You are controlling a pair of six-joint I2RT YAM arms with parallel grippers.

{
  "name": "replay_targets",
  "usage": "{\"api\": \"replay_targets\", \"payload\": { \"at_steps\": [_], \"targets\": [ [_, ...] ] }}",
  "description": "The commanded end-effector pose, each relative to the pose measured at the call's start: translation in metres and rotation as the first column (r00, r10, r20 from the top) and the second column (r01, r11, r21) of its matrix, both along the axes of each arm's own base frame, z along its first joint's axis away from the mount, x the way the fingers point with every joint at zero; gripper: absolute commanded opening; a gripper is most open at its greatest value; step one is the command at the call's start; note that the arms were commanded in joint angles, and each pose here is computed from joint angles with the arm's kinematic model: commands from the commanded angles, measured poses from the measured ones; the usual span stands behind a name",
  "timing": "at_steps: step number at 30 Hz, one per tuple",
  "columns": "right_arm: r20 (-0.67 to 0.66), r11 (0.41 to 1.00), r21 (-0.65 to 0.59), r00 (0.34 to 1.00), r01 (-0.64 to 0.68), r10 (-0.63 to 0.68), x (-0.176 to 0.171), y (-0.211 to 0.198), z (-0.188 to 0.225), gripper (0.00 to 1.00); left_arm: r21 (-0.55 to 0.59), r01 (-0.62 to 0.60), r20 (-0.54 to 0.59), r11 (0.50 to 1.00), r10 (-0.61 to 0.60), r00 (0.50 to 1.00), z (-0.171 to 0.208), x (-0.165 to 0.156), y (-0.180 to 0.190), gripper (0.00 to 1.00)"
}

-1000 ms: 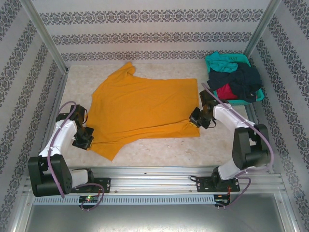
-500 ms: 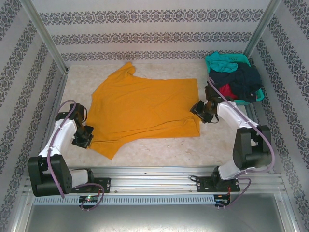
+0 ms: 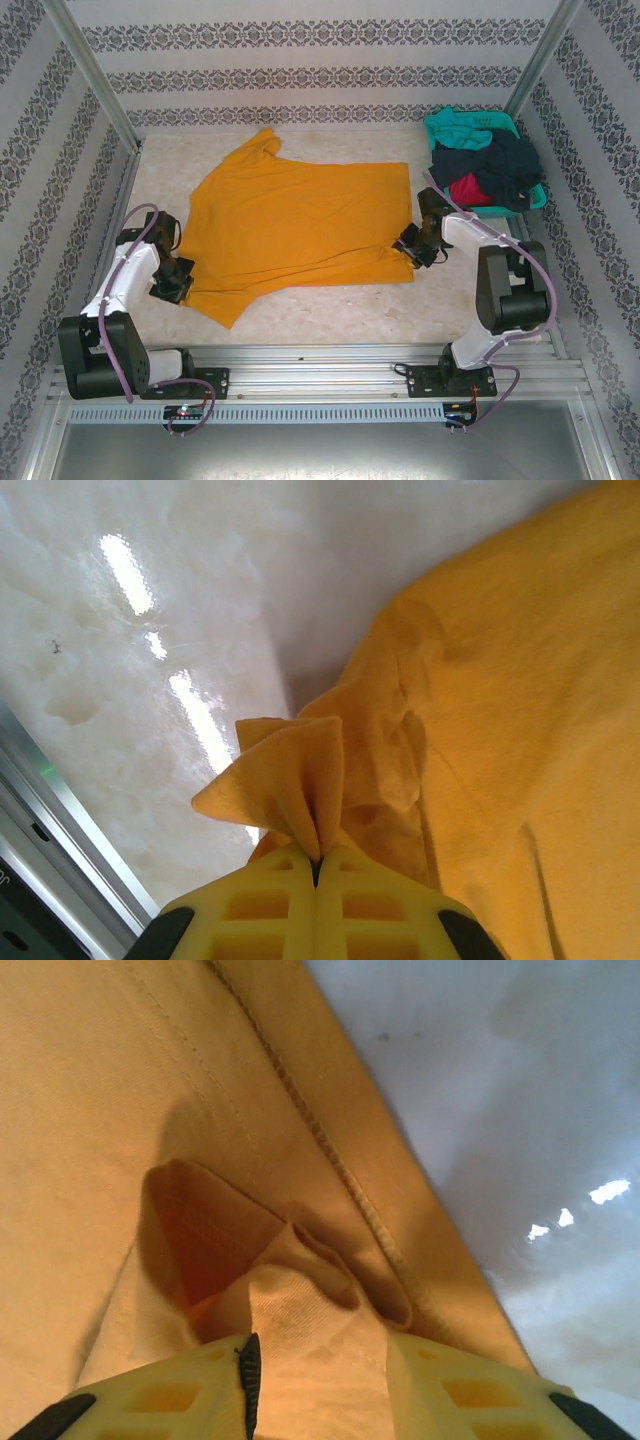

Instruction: Fold and stack the t-shirts

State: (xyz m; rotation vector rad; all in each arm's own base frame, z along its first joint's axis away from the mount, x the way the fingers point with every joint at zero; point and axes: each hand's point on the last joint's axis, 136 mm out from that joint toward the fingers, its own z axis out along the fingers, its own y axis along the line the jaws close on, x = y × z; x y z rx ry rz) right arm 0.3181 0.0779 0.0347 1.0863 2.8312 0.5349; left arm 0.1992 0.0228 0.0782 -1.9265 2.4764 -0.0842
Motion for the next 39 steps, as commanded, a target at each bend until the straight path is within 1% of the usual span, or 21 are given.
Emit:
{"api": "replay_targets", "payload": {
  "at_steps": [1,3,11,14,16,20,23,26,33,36,39],
  "targets": [
    [0.038,0.999,0.04,0.999,-0.011,0.009,0.018,0.006,0.003,0.4,0.035,0.005,0.027,0.999,-0.006,1.0,0.007,0.009,0.01,0.0],
    [0.047,0.998,0.059,0.999,-0.01,0.007,0.025,0.01,0.001,0.37,0.033,0.005,0.031,0.999,-0.006,1.0,0.007,0.011,0.01,0.0],
    [0.101,0.998,0.054,0.995,-0.019,0.013,0.045,0.01,0.011,0.09,0.032,0.003,0.025,0.999,-0.003,1.0,0.005,0.011,0.01,0.0],
    [0.103,0.998,0.051,0.995,-0.023,0.018,0.046,0.01,0.014,0.05,0.033,0.002,0.025,0.999,-0.003,1.0,0.005,0.011,0.01,0.0],
    [0.105,0.999,0.048,0.994,-0.021,0.016,0.044,0.009,0.017,0.0,0.033,-0.001,0.027,0.999,0.0,1.0,0.005,0.012,0.01,0.0],
    [0.131,1.0,0.026,0.991,-0.002,-0.001,0.034,0.004,0.035,0.0,0.034,-0.003,0.032,0.999,0.002,0.999,0.007,0.013,0.01,0.0],
    [0.144,1.0,0.006,0.99,0.0,-0.001,0.012,-0.001,0.052,0.0,0.038,-0.004,0.03,0.999,0.002,1.0,0.01,0.013,0.011,0.0],
    [0.118,1.0,0.001,0.993,-0.001,0.0,-0.024,-0.005,0.058,0.0,0.04,-0.002,0.023,0.999,0.001,1.0,0.009,0.009,0.012,0.0],
    [-0.015,0.999,0.02,1.0,0.024,-0.024,-0.113,-0.007,0.036,0.0,0.034,0.016,-0.013,0.999,-0.016,1.0,0.005,0.001,0.013,0.0],
    [-0.054,0.998,0.021,0.997,0.052,-0.051,-0.142,-0.009,0.027,0.0,0.029,0.021,-0.034,0.999,-0.02,0.999,0.003,-0.006,0.013,0.0],
    [-0.087,0.995,0.047,0.993,0.084,-0.08,-0.157,-0.006,0.015,0.0,0.015,0.014,-0.04,1.0,-0.013,0.999,-0.002,-0.011,0.011,0.0]
  ]
}}
